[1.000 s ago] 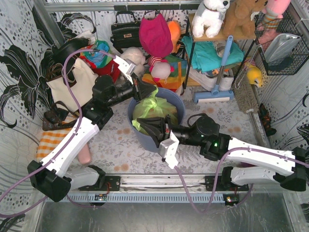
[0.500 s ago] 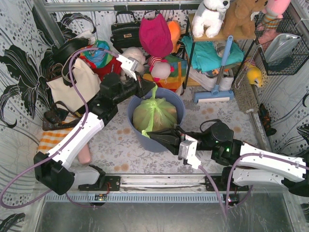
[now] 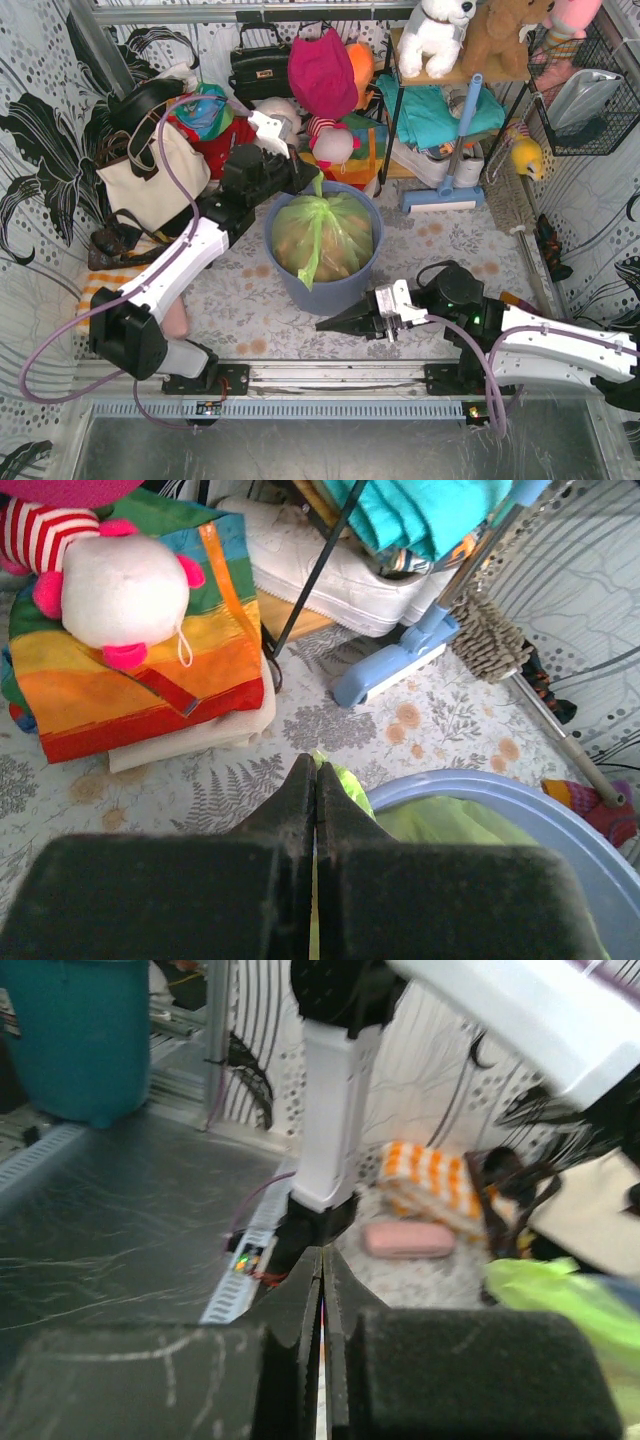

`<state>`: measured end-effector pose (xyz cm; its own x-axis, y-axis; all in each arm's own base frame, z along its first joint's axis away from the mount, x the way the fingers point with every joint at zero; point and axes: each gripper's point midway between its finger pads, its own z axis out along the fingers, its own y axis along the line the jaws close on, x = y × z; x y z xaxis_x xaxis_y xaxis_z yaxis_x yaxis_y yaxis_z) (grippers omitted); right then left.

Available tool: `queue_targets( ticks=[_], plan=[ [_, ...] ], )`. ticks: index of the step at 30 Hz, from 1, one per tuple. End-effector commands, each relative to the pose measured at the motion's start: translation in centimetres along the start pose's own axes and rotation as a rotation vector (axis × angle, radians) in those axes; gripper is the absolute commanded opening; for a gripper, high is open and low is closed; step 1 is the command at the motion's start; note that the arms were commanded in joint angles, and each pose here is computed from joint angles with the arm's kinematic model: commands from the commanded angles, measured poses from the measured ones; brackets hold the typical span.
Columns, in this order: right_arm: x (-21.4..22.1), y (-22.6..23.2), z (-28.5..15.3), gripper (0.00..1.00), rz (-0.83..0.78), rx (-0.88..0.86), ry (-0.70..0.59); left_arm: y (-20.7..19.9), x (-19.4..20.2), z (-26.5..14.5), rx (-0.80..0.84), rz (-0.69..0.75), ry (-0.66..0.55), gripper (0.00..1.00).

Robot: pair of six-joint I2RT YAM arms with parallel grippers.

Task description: Tie the trash bag

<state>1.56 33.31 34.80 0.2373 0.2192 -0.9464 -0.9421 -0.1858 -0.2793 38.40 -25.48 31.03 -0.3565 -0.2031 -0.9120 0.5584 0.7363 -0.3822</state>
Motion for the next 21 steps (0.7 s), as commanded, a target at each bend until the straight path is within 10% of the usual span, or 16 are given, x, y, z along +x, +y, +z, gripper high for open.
queue_targets(
  ticks=[1, 5, 11, 21],
  plan=[
    [1.1, 2.2, -0.6, 0.00, 0.192, -0.038, -0.012, 0.7, -2.7, 0.9, -0.028, 0.010, -0.082, 0.00],
    [0.7, 0.2, -1.7, 0.00, 0.121, 0.090, -0.021, -0.2, -2.6, 0.7, 0.017, 0.000, -0.078, 0.00],
    [-0.7, -4.7, -3.6, 0.33, -0.142, 0.321, 0.033, -1.8, -2.8, -0.6, 0.082, -0.003, -0.075, 0.00],
    [-1.6, -10.1, -2.2, 0.56, -0.552, 0.418, 0.164, -4.3, -2.4, -1.9, 0.193, -0.024, -0.015, 0.00]
  ],
)
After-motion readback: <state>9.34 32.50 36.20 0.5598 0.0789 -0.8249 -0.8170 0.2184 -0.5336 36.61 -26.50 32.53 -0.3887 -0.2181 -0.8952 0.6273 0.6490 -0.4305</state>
